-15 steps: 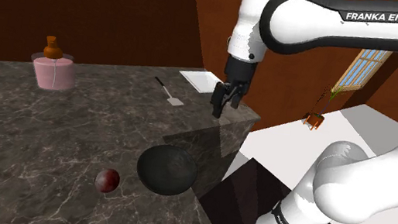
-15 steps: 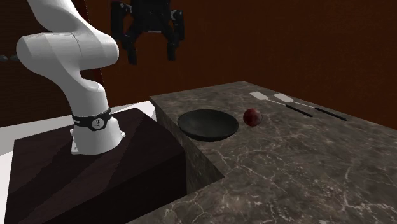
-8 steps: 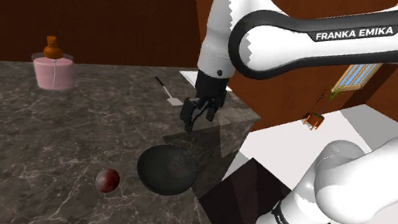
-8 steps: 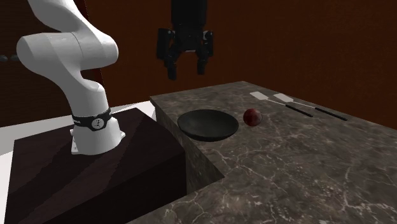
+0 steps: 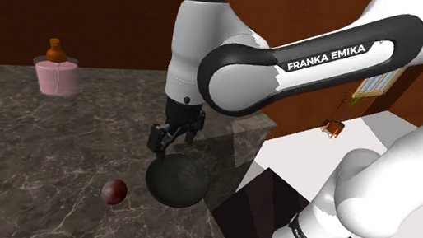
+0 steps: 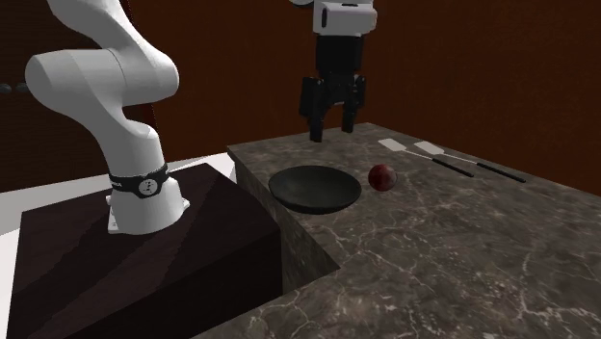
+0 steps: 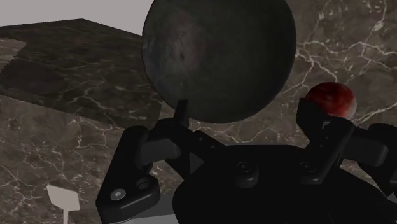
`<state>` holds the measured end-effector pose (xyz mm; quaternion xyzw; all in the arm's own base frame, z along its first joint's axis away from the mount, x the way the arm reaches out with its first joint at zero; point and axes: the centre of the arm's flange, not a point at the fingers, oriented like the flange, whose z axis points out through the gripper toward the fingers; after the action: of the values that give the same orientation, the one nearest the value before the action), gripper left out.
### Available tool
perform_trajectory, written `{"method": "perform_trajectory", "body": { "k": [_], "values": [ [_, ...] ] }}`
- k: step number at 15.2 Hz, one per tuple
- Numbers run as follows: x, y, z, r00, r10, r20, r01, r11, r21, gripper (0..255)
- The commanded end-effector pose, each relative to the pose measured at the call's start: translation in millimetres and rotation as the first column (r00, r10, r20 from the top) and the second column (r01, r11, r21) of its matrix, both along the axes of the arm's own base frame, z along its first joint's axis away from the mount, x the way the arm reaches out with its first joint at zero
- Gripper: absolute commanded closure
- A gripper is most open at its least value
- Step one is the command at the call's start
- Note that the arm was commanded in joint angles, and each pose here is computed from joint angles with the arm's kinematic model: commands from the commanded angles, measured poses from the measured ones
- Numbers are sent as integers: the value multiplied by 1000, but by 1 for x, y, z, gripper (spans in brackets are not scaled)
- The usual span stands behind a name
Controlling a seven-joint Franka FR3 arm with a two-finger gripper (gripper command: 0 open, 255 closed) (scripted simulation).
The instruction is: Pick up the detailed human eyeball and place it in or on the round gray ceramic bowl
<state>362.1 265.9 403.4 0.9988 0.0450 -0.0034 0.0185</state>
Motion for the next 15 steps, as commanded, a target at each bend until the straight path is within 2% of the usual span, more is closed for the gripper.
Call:
{"method": "perform_trajectory", "body": {
  "k": [1, 11, 15],
  "values": [
    [5, 24, -13, 1000, 3, 9, -3, 1000, 2, 0],
    [30, 136, -71, 999, 20, 50, -20, 1000, 0, 0],
    [31, 136, -92, 999, 20, 50, -20, 1000, 0, 0]
  ]
}}
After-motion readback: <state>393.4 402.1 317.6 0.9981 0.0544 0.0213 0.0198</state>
